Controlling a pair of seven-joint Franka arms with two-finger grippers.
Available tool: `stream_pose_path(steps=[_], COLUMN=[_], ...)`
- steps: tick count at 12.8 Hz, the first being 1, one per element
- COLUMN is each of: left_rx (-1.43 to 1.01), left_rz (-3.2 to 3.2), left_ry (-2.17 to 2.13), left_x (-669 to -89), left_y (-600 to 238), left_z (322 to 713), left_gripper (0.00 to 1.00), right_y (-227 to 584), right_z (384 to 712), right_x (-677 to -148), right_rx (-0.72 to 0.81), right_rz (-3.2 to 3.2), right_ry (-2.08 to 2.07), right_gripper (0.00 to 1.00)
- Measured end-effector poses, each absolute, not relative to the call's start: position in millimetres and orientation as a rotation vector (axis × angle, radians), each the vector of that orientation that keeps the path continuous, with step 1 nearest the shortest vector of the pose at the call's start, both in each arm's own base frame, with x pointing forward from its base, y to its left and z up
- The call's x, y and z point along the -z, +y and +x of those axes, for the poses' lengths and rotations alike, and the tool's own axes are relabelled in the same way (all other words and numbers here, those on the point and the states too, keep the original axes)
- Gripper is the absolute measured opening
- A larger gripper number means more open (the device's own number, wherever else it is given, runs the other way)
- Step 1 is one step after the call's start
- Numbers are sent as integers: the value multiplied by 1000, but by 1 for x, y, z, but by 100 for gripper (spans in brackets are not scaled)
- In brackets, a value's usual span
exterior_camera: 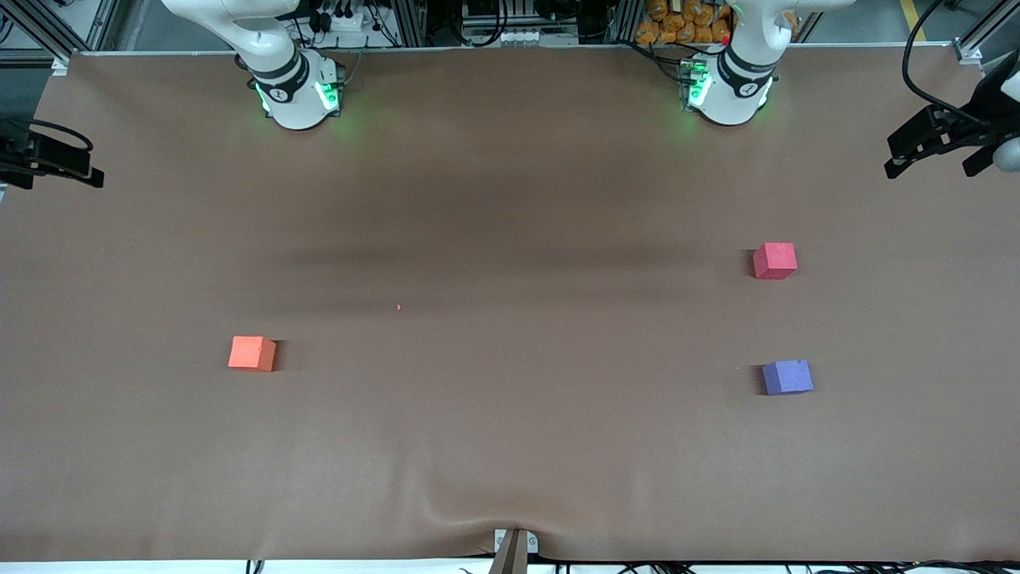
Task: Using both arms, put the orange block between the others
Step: 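Reach the right gripper out toward the orange cube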
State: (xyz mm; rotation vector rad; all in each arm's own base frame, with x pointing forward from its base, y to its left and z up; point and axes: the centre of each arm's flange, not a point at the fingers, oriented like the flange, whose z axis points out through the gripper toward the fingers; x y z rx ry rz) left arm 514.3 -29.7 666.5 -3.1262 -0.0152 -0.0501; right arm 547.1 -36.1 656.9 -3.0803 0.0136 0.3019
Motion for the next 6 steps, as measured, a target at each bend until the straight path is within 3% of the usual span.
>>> stream_pose_path(steps=[6], left_rx=[43], left_rz=[-3126], left_ry=[-22], left_x=[-664], left_y=[-27], left_z=[516], left_gripper=[100], right_y=[-38], right_z=[546], right_x=[-660], right_rx=[-296], right_rz=[-3098], right_ry=[19], right_gripper=[100])
